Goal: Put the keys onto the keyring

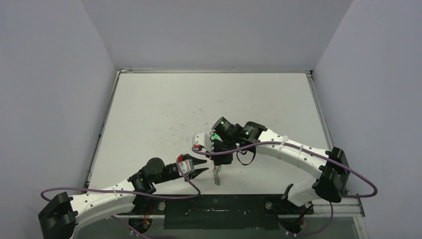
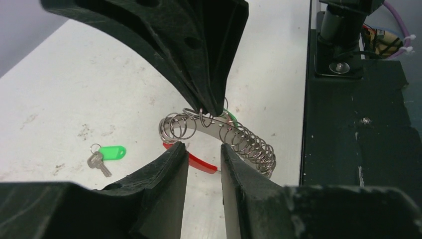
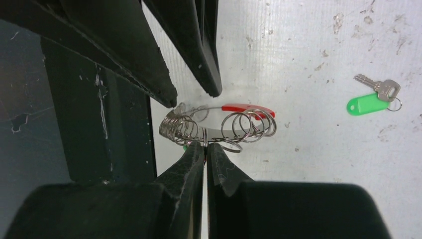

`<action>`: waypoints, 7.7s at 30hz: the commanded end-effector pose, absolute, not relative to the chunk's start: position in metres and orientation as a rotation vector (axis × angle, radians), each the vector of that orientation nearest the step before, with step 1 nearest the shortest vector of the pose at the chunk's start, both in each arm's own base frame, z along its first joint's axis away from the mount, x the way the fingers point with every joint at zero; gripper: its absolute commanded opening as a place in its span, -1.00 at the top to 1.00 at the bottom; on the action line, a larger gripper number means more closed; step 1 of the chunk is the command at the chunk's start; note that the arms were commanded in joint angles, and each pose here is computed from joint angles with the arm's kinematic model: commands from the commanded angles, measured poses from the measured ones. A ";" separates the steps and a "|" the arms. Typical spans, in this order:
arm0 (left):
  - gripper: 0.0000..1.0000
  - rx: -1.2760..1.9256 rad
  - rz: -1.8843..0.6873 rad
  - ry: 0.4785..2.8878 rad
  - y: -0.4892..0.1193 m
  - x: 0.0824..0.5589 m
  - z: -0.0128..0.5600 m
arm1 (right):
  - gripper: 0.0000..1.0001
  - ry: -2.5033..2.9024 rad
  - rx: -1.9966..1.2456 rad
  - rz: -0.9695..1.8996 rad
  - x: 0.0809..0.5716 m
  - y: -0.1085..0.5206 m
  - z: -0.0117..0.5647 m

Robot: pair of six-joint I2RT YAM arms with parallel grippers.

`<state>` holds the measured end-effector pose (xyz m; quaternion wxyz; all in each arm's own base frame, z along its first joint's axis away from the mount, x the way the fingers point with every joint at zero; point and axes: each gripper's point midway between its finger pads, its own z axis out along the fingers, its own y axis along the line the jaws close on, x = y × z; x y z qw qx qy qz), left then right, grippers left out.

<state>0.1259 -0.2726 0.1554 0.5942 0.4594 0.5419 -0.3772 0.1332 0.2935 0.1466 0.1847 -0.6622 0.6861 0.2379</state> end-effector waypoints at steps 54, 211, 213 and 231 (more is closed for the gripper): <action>1.00 0.954 -0.990 1.109 -0.297 0.129 0.194 | 0.01 1.397 -1.534 0.911 0.142 0.294 0.211; 1.00 0.967 -0.936 1.095 -0.290 0.130 0.196 | 0.49 1.270 -1.578 0.995 0.125 0.302 0.201; 1.00 0.965 -0.938 1.094 -0.290 0.130 0.196 | 0.51 1.276 -1.570 1.001 0.126 0.303 0.200; 1.00 0.963 -0.941 1.098 -0.290 0.130 0.197 | 0.52 1.329 -1.561 1.051 0.130 0.315 0.185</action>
